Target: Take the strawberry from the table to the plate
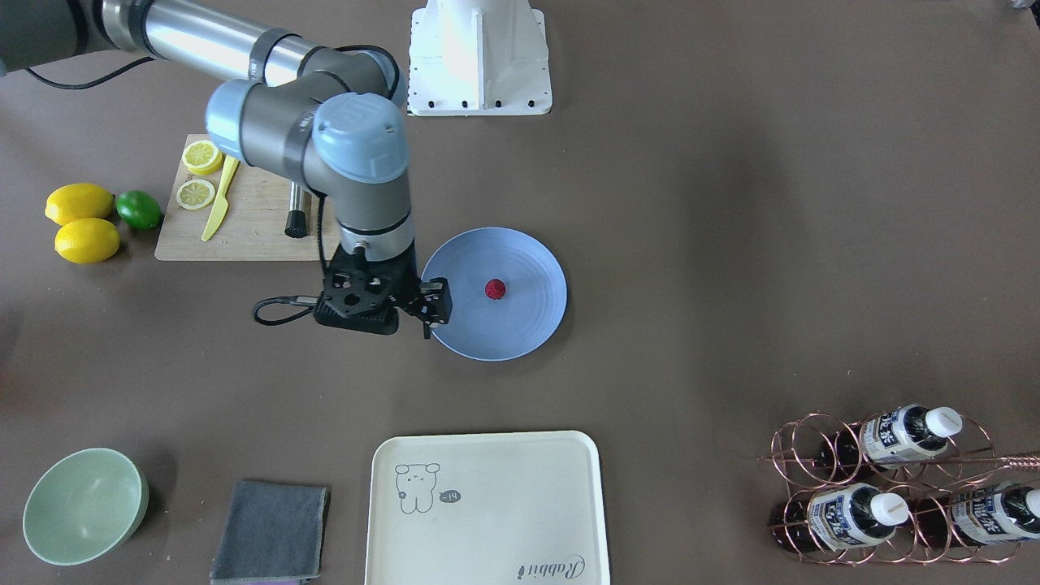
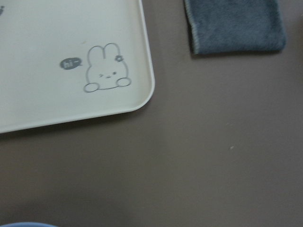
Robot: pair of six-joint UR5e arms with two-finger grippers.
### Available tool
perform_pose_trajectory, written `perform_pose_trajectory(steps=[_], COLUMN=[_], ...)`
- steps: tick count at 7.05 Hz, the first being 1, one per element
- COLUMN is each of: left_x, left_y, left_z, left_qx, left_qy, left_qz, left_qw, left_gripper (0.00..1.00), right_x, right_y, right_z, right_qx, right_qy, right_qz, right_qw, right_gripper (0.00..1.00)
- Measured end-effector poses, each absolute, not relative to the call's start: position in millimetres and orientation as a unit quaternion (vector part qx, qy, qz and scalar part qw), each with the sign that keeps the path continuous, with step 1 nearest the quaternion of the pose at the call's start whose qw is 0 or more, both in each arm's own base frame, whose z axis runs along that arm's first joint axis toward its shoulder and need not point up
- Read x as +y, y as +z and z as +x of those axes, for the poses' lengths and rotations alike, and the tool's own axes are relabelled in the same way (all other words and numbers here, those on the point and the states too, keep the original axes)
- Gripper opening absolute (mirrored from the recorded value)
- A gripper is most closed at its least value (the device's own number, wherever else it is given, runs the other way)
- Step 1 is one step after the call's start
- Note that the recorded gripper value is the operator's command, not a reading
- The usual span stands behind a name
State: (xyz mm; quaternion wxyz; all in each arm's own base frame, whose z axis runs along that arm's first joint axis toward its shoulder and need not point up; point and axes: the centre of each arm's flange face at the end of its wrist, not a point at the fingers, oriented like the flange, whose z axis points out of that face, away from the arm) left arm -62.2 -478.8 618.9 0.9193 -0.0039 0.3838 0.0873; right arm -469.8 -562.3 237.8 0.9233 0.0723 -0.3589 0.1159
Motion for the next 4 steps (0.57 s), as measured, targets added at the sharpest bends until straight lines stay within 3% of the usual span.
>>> perform_pose_trajectory(steps=[4], left_x=[-467], left_y=[632], left_z=[-66], left_qx=[0.376], left_qy=[0.081], left_qz=[-0.017], left_qw=[0.923], left_gripper=[0.98], right_x=[-591], right_y=[415], right_z=[-252], right_qx=[-0.289], right_qy=[-0.032], right_qz=[0.100], right_qw=[0.951], right_gripper=[1.00])
